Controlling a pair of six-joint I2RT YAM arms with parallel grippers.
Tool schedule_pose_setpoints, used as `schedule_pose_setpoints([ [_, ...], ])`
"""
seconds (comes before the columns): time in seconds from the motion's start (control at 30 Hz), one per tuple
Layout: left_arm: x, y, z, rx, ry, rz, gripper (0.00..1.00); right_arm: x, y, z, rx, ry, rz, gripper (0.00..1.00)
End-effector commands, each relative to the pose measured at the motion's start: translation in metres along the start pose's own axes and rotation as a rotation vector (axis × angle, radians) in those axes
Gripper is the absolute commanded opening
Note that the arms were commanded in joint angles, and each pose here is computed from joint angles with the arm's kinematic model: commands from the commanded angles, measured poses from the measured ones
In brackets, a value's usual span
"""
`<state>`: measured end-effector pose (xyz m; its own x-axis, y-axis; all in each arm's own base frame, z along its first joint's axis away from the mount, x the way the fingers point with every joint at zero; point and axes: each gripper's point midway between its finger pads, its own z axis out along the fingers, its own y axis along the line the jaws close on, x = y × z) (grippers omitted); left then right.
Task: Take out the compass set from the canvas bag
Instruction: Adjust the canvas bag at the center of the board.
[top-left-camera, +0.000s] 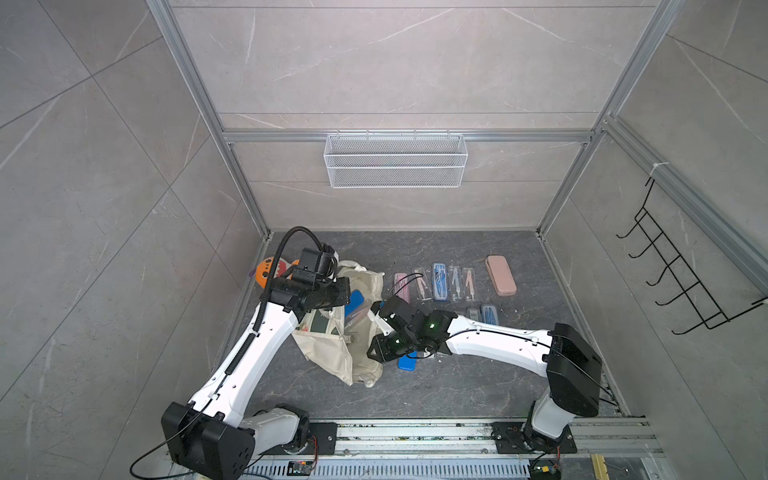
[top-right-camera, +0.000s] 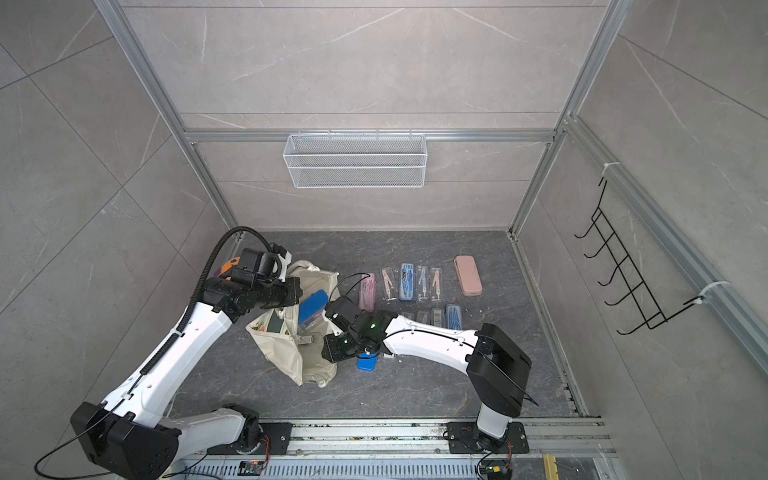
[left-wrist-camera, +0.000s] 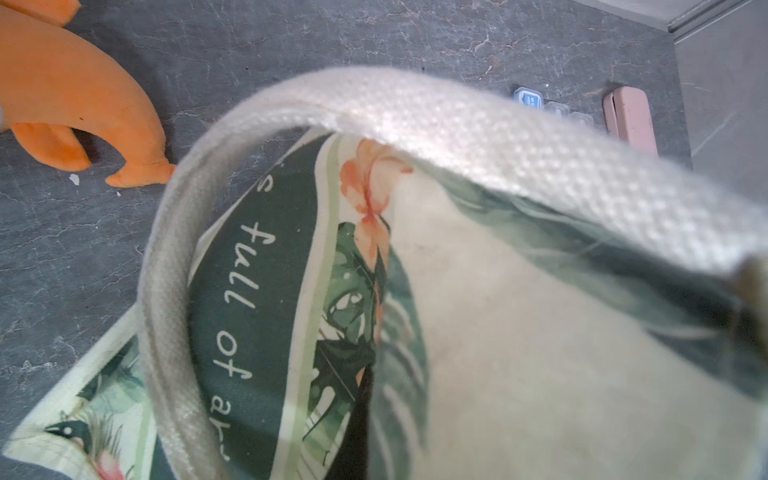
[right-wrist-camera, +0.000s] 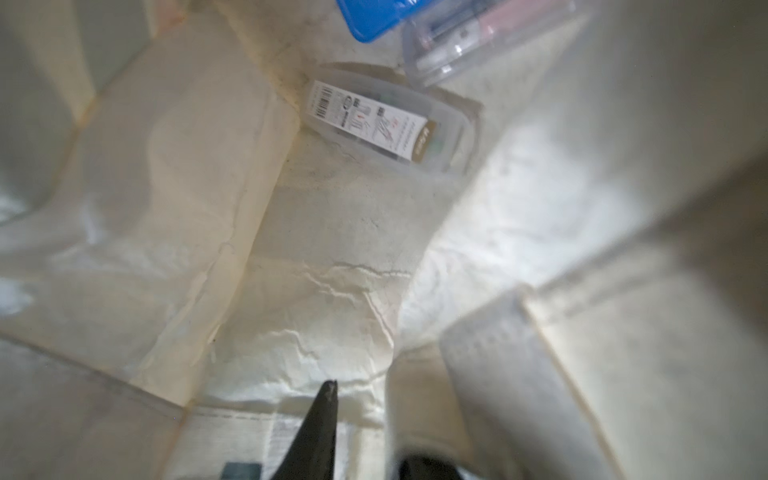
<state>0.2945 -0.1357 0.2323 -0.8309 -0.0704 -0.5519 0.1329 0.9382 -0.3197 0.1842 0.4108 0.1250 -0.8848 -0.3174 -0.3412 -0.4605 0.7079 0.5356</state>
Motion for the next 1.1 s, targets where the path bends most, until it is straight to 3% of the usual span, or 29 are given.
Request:
schedule_pose_setpoints([
  [0.0,-0.01,-0.022,-0.021,0.112,-0.09,0.05,0.0,-0.008,-0.009,-0.026,0.063,-0.083,0.067,0.46],
  [0.23,0.004,-0.018,-0.024,0.11,-0.077,0.031,0.0,-0.024,-0.01,-0.098,0.131,-0.21,0.126,0.53],
  [0.4,0.007,-0.015,-0.019,0.097,-0.058,-0.005,0.0,-0.036,0.033,-0.122,0.024,-0.234,0.087,0.42],
  [0.5,0.006,-0.012,-0.017,0.075,-0.047,-0.025,0.0,-0.037,0.059,-0.115,-0.023,-0.19,0.089,0.32],
  [0.6,0.006,-0.006,-0.016,0.035,-0.037,-0.05,0.0,-0.034,0.078,-0.102,-0.032,-0.137,0.114,0.29],
  [0.73,0.008,0.003,-0.015,-0.018,-0.031,-0.086,0.0,-0.032,0.07,-0.083,0.052,-0.089,0.184,0.2],
  [0.9,0.007,0.006,-0.013,-0.033,-0.031,-0.105,0.0,-0.026,0.075,-0.052,0.09,-0.052,0.163,0.12],
  [1.07,0.005,0.0,-0.014,-0.011,-0.026,-0.097,0.0,-0.015,0.062,-0.016,0.127,-0.017,0.196,0.1],
])
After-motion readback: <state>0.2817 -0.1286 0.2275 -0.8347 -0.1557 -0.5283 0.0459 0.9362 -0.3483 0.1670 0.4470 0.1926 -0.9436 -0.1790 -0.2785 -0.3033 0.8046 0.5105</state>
